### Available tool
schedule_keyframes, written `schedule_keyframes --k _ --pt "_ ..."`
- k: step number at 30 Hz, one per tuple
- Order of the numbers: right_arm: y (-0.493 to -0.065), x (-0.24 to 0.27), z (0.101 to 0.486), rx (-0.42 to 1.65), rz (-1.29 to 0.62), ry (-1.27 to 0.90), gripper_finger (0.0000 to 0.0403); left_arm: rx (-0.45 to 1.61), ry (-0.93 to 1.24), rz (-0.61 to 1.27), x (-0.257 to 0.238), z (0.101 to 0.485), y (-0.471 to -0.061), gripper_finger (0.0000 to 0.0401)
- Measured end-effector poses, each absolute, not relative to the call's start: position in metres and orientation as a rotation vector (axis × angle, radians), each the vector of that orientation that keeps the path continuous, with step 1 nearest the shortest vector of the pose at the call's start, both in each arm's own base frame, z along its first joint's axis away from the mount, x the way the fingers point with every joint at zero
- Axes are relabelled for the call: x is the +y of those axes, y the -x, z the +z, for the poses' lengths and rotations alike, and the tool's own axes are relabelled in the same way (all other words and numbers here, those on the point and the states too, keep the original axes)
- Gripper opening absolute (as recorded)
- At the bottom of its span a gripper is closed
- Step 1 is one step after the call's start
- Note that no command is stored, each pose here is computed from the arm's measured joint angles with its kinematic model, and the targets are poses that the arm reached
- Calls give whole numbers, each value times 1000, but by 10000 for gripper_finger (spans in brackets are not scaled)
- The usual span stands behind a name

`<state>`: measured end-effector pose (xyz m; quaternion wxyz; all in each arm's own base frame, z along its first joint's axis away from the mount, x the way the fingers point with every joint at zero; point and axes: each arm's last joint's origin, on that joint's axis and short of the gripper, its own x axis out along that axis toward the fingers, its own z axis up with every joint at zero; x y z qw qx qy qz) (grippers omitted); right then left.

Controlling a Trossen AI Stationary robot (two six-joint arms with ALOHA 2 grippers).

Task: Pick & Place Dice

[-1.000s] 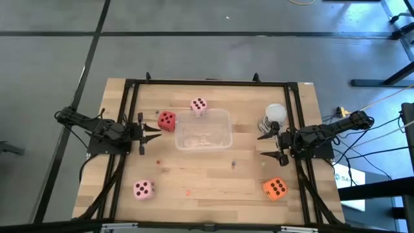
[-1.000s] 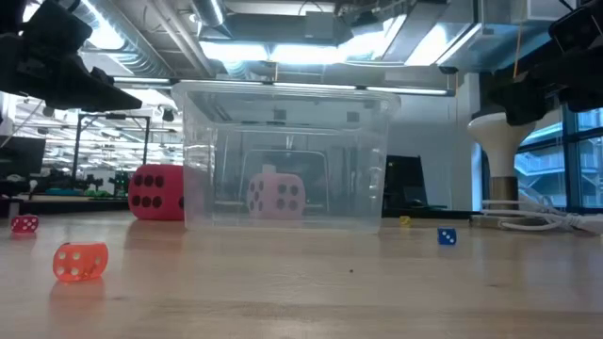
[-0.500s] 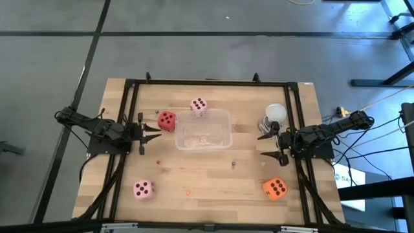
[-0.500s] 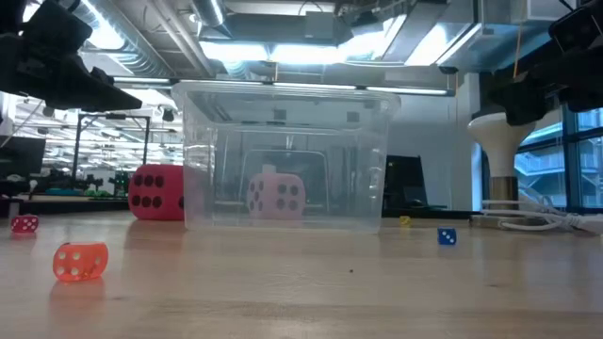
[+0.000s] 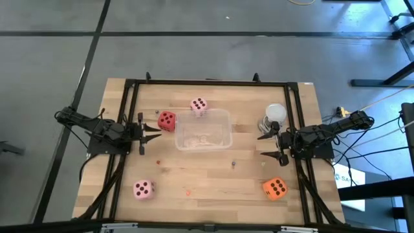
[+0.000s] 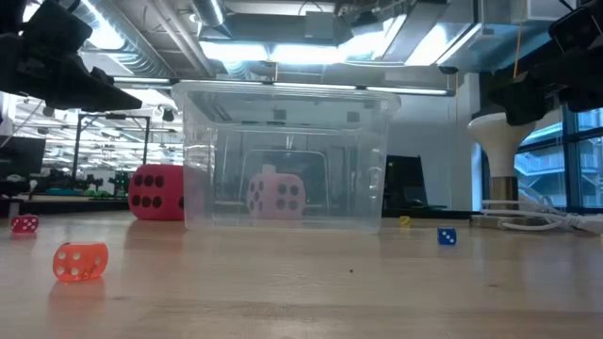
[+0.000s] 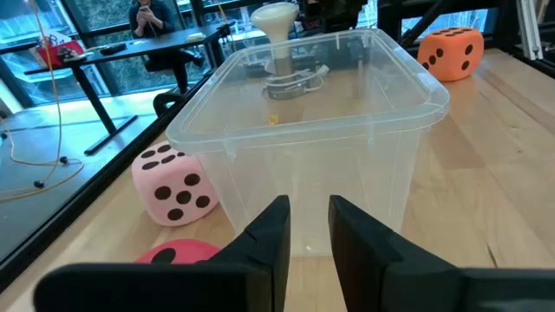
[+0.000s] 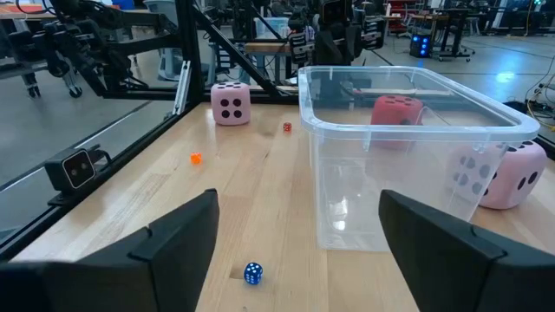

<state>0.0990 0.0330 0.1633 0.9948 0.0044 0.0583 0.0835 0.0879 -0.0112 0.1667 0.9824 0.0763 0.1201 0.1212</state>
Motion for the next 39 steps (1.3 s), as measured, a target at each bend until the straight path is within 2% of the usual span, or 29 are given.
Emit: schedule_keyframes --k 16,20,22,25,31,36,39 --pt "-99 33 163 117 167 -9 316 242 -155 244 -11 167 -88 77" --pt "-99 33 163 117 167 -9 316 221 -276 238 -11 170 -89 77" --pt "-99 33 163 116 167 -9 316 167 -272 215 -12 174 -90 77" --pt "-99 33 163 117 167 -9 316 31 -139 170 -14 187 -92 77" --pt "-99 33 163 117 167 -9 316 -220 277 157 -14 209 -89 77" --pt "-99 33 163 117 167 -9 316 -343 571 216 -10 218 -87 77" --pt "-99 33 163 117 167 -9 316 -389 794 189 -9 219 -86 77"
